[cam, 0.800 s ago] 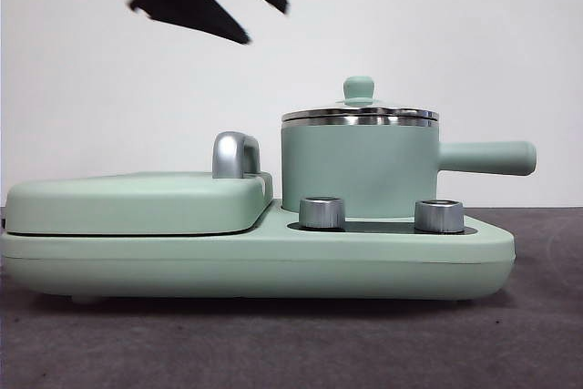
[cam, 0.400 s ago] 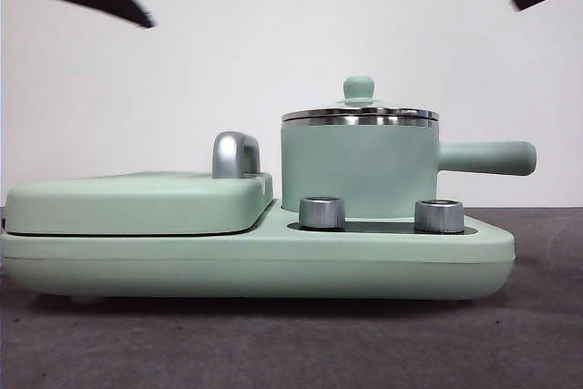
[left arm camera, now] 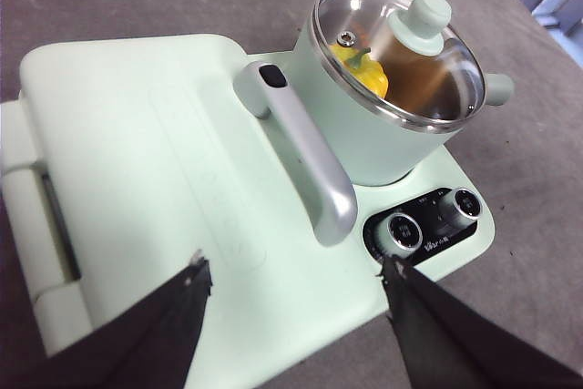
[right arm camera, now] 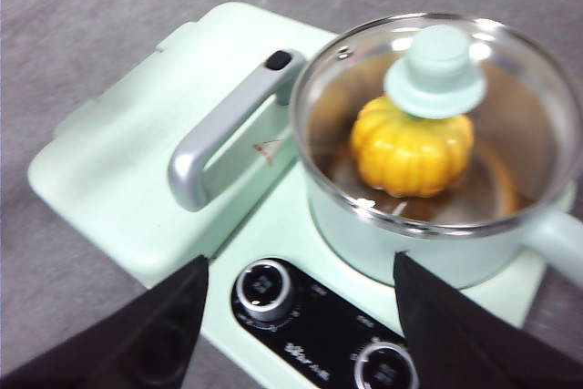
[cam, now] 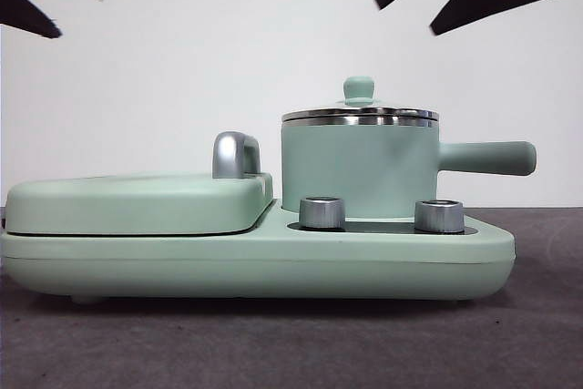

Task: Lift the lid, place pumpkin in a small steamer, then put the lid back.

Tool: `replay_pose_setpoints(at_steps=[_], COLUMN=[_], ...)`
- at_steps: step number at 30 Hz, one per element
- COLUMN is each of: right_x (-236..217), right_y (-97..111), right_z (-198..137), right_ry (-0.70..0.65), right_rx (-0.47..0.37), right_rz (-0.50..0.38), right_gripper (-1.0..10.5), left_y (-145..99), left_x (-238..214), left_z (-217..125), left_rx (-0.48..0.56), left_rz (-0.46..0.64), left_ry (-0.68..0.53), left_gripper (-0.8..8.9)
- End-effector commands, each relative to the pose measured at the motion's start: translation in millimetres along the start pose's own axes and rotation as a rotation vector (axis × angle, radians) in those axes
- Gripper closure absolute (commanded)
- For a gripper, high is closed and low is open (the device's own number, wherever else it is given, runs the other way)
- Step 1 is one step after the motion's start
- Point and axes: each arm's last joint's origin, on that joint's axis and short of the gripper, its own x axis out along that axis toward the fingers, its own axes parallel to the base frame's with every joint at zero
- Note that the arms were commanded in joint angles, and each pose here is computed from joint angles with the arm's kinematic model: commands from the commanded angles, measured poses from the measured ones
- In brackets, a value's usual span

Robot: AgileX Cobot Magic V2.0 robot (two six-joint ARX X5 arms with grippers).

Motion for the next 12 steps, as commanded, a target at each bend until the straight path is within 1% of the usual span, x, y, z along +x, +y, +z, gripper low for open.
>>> replay_pose_setpoints(at_steps=[1, 7, 8, 9, 10, 11, 12], right_x=[6.9, 7.2, 7.0, 6.9, 7.0, 7.1, 7.1], right_y=[3.1, 3.5, 3.6, 3.6, 3.7, 3.9, 3.9], right_z=[0.8, 0.4, 0.1, 0.4, 0.6, 1.3, 1.5], right_ry=[0.017, 0.023, 0.027, 0.023, 0.021, 0.013, 0.012], right_rx=[-0.019, -0.034, -0.033, -0.033, -0.034, -0.038, -0.038], right_rz=[0.035, 0.052, 0.055, 0.055, 0.056, 0.057, 0.059], right_gripper=[6.3, 6.3, 6.7, 8.0, 9.7, 9.2, 9.2], left_y=[-1.3, -2.4, -2.3, -2.4, -2.4, -2.4, -2.3], left_x=[-5.3, -8.0, -7.9, -7.9, -7.8, -7.6, -7.6], left_z=[-2.3, -6.4, -6.4, -6.4, -5.9, -5.5, -6.0], left_rx=[-0.029, -0.032, -0.033, -0.034, -0.036, -0.035, -0.040], left_rz=[0.008, 0.005, 0.005, 0.005, 0.004, 0.004, 0.005], left_ry=[-0.029, 0.004, 0.004, 0.004, -0.001, -0.003, 0.001], left_gripper=[5.11, 5.13, 6.07, 8.14, 7.80, 8.12, 8.07])
